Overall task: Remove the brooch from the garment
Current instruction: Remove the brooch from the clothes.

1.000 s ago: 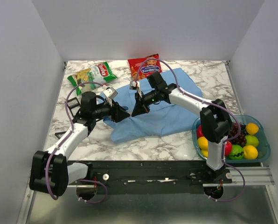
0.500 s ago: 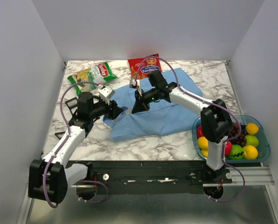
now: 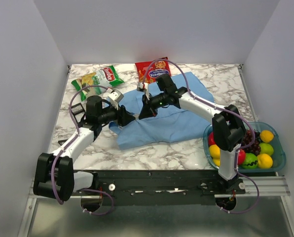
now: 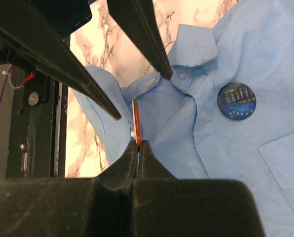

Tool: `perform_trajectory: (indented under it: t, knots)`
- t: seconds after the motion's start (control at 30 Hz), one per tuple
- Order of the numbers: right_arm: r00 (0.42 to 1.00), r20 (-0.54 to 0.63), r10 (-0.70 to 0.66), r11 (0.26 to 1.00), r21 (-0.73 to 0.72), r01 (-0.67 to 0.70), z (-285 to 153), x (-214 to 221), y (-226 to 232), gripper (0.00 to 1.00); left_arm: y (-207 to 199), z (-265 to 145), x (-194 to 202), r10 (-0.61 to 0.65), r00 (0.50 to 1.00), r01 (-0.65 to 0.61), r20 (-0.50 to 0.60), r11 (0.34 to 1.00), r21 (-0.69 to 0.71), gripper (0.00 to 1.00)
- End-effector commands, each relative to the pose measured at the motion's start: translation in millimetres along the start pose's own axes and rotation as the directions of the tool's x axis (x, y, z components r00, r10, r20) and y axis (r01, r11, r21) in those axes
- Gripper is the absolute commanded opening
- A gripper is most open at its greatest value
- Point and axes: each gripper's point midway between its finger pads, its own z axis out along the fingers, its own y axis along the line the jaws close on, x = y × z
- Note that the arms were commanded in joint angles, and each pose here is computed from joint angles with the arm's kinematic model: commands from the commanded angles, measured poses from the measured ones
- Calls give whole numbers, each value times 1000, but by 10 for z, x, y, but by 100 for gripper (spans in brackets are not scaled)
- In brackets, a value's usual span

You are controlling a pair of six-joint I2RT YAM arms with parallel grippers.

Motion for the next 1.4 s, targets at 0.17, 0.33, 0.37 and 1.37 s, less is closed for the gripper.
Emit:
perform_trajectory:
  t: [0.17, 0.33, 0.37, 1.37]
  knots:
    - [999, 32, -20, 999, 42, 18, -39, -169, 3, 1, -97, 96, 22, -63, 998, 63, -3, 993, 104, 54]
    - [999, 33, -16, 999, 47, 14, -44, -162, -6, 0, -61, 140, 12, -91, 996, 89, 9, 991, 97, 52]
    - [999, 33, -14, 999, 47, 13, -46, -161, -2, 1, -69, 147, 5, -111, 994, 109, 10, 989, 101, 52]
    - [984, 12, -180, 984, 3, 180, -32, -168, 152, 1, 374, 331, 79, -342, 940, 340, -11, 937, -81, 37]
